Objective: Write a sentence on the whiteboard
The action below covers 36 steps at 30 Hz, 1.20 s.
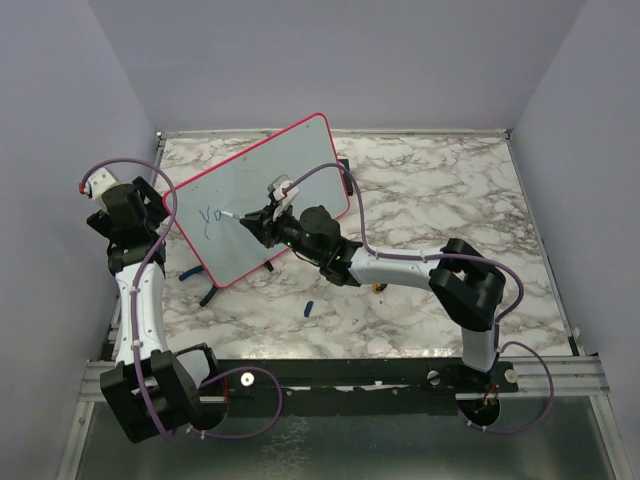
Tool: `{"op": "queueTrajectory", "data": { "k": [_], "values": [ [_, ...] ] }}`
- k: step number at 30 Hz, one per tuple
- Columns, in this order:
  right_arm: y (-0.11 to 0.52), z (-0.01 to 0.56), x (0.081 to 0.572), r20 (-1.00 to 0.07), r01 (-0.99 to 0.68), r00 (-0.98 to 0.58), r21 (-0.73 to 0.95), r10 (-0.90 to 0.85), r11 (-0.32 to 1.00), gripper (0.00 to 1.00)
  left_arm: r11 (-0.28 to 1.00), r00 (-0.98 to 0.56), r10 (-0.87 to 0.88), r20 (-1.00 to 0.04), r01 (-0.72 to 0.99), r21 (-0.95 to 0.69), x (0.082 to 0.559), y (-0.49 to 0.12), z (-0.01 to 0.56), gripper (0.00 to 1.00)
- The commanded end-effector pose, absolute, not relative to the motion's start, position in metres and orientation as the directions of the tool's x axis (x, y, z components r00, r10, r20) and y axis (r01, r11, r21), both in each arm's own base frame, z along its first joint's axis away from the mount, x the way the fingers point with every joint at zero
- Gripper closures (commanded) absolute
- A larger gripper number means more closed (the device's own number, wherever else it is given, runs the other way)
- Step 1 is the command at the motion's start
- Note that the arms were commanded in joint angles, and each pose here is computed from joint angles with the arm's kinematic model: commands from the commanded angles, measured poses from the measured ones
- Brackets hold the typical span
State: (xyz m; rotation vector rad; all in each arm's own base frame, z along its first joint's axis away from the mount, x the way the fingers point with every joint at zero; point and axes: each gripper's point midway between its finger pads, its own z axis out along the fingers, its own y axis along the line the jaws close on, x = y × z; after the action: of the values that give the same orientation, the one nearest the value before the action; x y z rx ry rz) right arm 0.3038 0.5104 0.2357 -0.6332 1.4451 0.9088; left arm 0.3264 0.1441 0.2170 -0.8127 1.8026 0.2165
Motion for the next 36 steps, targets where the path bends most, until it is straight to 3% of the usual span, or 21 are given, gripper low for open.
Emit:
{"op": "queueTrajectory", "data": {
  "k": [1,36],
  "values": [
    [0.502,0.261,0.322,-0.984,-0.793,-0.037,0.136,0.176,0.594,0.99,0.767,-0.167,-0.412,-0.896,-0.595,-0.242,0.328,0.141,0.220,0.07],
    [0.491,0.266,0.304,-0.982,-0.828,-0.028,0.128,0.188,0.546,0.99,0.767,-0.170,-0.411,-0.896,-0.595,-0.239,0.328,0.141,0.219,0.07]
  ]
}}
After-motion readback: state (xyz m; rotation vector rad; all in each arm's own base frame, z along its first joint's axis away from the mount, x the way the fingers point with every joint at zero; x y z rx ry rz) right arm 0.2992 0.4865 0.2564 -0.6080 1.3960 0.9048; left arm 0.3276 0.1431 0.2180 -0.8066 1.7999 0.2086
